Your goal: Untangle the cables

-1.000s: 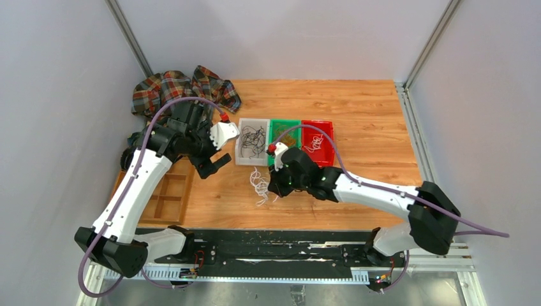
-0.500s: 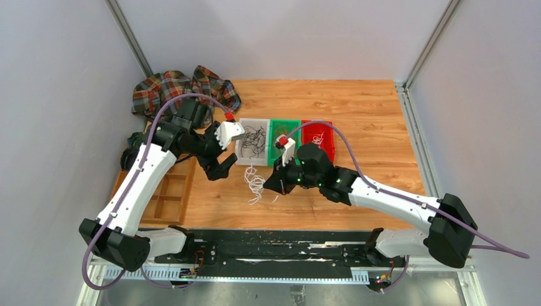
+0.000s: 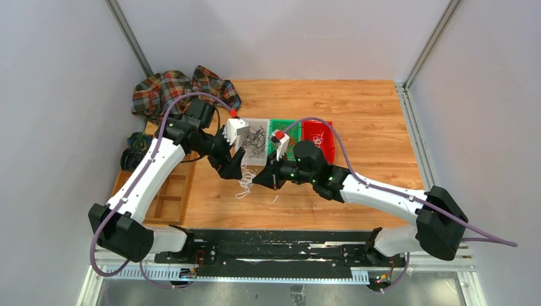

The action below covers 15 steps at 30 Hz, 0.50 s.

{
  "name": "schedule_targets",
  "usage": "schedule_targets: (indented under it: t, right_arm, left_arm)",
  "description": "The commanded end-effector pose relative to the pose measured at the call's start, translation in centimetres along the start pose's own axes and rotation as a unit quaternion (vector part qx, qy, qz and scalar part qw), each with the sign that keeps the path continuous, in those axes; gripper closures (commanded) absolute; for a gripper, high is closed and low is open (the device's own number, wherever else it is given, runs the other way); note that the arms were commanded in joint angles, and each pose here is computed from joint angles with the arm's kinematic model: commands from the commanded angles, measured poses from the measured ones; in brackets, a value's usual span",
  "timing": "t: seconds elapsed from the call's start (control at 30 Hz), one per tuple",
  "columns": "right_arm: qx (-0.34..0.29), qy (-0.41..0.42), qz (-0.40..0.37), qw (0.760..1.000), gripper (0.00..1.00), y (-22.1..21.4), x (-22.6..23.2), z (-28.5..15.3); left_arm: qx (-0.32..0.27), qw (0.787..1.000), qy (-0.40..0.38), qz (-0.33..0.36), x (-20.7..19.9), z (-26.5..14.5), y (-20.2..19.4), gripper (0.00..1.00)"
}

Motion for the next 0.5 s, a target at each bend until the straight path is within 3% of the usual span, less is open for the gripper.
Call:
schedule_targets:
  t: [0.0, 0.2, 0.4, 0.47]
  right_arm:
    - [-0.051, 0.022, -0.008, 0.998, 0.99, 3.1, 1.3, 0.2]
    - [-0.049, 0.019, -0.004, 0.999, 0.99, 2.7, 1.2, 0.5]
    - [-0.038, -0.015, 0.005, 0.999, 0.99, 1.1, -0.1, 0.1]
    - [-0.035, -0.029, 0.009, 0.999, 0.99, 0.4, -0.6, -0.1]
  left_arm:
    - [-0.029, 0.998, -0.026, -0.042, -0.8, 0.6, 0.4, 0.12]
    - [-0.036, 0.998, -0.002, -0.047, -0.2, 0.4, 0.9, 0.42]
    - [-0.054, 0.997, 0.041, -0.024, 0.3, -1.0, 1.7, 0.59]
    - [-0.056, 0.997, 0.056, -0.016, 0.5, -1.3, 1.8, 0.72]
Point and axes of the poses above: each gripper's point midway between its finger pads, its own z axis out along the fingers, its own x axis along the line the jaws close on, y = z × x, the point moved 4 cm from there along -z, back along the fingers, and after that the axes turned 5 degrees about -z, right-handed, at the moved point
